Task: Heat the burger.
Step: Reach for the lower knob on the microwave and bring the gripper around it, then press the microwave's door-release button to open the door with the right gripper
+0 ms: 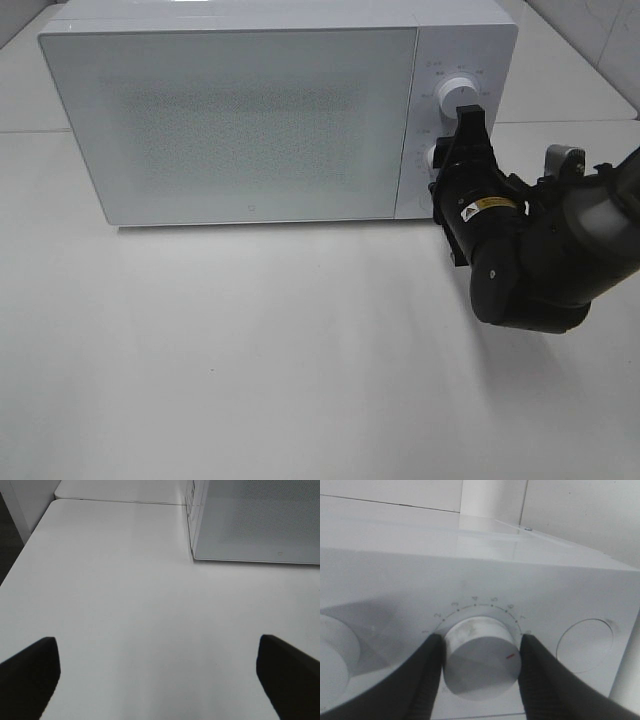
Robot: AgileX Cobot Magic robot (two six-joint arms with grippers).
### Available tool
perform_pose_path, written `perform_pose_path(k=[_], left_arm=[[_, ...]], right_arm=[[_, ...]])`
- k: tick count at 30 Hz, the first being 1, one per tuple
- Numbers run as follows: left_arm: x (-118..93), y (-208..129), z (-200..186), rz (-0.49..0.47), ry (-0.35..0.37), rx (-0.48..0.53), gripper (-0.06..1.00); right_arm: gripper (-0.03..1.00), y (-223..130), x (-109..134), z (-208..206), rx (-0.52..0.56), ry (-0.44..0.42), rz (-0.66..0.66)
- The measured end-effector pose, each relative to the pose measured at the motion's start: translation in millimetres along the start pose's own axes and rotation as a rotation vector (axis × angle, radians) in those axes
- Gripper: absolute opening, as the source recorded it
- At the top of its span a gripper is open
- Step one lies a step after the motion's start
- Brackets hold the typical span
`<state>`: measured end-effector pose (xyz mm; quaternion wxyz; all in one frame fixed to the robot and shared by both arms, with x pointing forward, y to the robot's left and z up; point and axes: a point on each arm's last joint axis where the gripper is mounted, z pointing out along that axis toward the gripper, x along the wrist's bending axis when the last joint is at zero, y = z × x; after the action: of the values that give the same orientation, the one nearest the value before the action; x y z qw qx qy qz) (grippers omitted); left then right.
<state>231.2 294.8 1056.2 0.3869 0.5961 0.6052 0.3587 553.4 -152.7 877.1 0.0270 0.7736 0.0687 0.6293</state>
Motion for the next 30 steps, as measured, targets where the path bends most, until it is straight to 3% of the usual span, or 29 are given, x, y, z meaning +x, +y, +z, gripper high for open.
perform_pose_path(k=[6, 7, 9, 10, 20, 30], left_arm=[[0, 0, 0, 0.0, 0.0, 0.0, 0.99], [0, 0, 0, 0.0, 0.0, 0.0, 0.99], [0, 0, 0, 0.0, 0.0, 0.0, 0.99], [0, 0, 0, 0.0, 0.0, 0.0, 0.99], [0, 0, 0, 0.0, 0.0, 0.0, 0.99], [0, 0, 0, 0.0, 0.0, 0.0, 0.99]], right_arm=[[0.43, -1, 0, 0, 0.009, 0.001, -0.02], [0.45, -10, 2, -1, 0.075, 0.017, -0.053], [0.47, -15, 5, 0, 0.104, 0.035, -0.066], [0.51, -21, 11, 0, 0.14, 0.071, -0.086], [0.75, -21, 24, -3, 0.15, 0.118, -0.16], [0.76, -8, 45, -24, 0.137, 0.163, -0.242]])
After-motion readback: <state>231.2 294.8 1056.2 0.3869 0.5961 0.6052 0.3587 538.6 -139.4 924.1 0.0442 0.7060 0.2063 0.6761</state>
